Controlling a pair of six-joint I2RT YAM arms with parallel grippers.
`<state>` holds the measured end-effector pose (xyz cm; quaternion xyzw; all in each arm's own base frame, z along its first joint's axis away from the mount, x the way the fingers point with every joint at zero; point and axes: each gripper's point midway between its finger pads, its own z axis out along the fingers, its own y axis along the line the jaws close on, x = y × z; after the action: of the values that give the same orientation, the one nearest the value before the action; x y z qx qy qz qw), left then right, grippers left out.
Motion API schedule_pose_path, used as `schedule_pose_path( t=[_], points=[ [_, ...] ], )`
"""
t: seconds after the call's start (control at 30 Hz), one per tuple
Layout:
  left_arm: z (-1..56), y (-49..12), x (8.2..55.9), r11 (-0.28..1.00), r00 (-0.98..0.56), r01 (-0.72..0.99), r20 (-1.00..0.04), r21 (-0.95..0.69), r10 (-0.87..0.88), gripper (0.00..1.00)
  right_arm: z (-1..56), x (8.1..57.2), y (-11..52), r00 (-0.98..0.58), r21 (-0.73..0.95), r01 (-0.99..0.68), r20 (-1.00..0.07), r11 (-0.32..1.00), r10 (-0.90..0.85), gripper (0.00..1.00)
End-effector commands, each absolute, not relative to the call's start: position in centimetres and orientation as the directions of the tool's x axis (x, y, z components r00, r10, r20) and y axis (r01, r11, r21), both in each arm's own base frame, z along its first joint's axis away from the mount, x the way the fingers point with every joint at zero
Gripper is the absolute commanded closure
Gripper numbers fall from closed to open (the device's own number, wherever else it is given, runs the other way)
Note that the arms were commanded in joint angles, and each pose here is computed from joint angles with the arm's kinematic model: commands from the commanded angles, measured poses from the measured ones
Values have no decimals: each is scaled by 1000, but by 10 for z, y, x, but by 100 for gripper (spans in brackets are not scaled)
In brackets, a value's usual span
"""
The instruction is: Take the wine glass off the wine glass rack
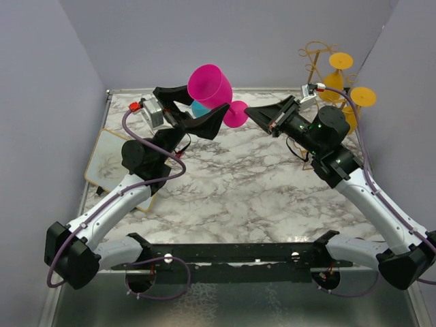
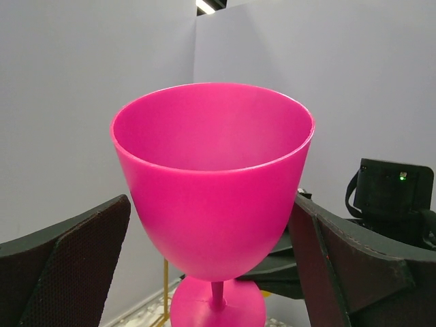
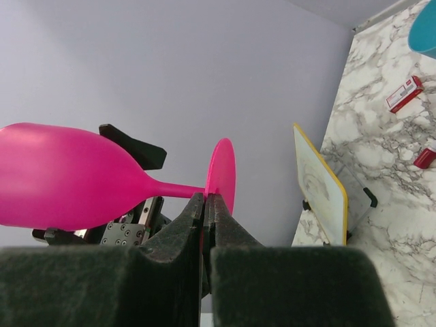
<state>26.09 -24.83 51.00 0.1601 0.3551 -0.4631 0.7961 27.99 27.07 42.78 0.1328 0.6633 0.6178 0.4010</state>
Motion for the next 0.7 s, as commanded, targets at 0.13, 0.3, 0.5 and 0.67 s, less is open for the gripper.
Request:
schedule_pose_path(
  t=[0.13,0.3,0.5,0.67],
  points=[
    [529,-247,260,592,474,803,-676,70,-564,1,431,273,274,-667,921,-347,-374,176,644,99],
    [532,-250,260,614,526,780,-662,124,-534,1,427,274,275,-670,923,-340,-373,182,641,99],
    [535,-253,259,575,474,815,-653,72,-590,2,428,275,273,-658,920,-347,-377,182,652,99],
    [531,-254,259,573,466,817,-657,63,-593,8,430,274,271,-648,918,-353,-379,181,660,99]
  ],
)
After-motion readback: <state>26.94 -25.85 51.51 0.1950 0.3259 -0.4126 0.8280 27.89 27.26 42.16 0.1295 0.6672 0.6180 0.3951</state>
